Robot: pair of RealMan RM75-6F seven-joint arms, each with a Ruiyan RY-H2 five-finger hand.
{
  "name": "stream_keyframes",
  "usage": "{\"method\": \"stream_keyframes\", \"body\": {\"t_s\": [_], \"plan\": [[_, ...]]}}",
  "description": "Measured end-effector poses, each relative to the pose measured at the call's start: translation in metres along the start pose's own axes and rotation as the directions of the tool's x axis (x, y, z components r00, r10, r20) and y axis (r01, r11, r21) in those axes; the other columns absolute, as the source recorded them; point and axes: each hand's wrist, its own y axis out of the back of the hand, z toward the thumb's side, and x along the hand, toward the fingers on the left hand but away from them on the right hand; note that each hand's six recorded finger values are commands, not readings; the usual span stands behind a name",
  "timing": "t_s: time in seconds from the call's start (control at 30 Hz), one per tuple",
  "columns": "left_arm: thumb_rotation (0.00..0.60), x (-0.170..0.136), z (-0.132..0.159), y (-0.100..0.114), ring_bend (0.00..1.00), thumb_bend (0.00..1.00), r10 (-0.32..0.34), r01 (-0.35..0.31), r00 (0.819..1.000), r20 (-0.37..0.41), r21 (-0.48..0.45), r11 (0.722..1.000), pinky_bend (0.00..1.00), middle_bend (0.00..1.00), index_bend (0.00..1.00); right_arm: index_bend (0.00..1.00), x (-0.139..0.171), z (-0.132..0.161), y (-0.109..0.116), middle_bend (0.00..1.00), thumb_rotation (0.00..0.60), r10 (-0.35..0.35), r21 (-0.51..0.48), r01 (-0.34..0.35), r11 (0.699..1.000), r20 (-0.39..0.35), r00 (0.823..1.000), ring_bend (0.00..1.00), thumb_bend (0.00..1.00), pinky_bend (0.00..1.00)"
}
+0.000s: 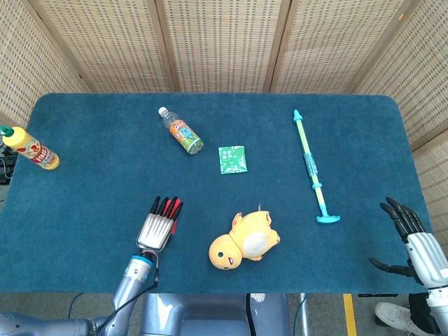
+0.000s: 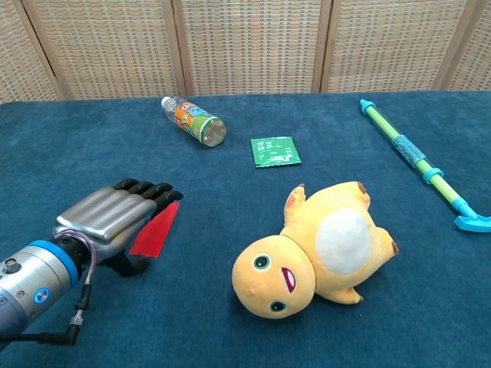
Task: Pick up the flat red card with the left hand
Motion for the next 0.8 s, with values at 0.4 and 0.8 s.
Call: {"method": "stream_keyframes", "body": {"t_s": [0.4, 0.8], "plan": [[0.6, 0.017, -0.011, 0.002, 0.0, 0.34, 0.022, -0.021, 0.999, -0.045, 0.032, 0.999, 0.0, 0.0, 0.0, 0.0, -0.001, -0.001, -0.001, 0.0, 0.6, 0.004, -0.001, -0.004, 1.0, 0.002, 1.0, 0.0, 0.0, 0.0], [0.6, 0.014, -0.019, 0.01, 0.0, 0.46, 0.046, -0.046, 0.998, -0.035, 0.006, 0.999, 0.0, 0.0, 0.0, 0.0, 0.001, 0.001, -0.001, 0.0, 0.6, 0.003, 0.001, -0.003, 1.0, -0.001, 1.0, 0.0, 0.0, 0.0]]}}
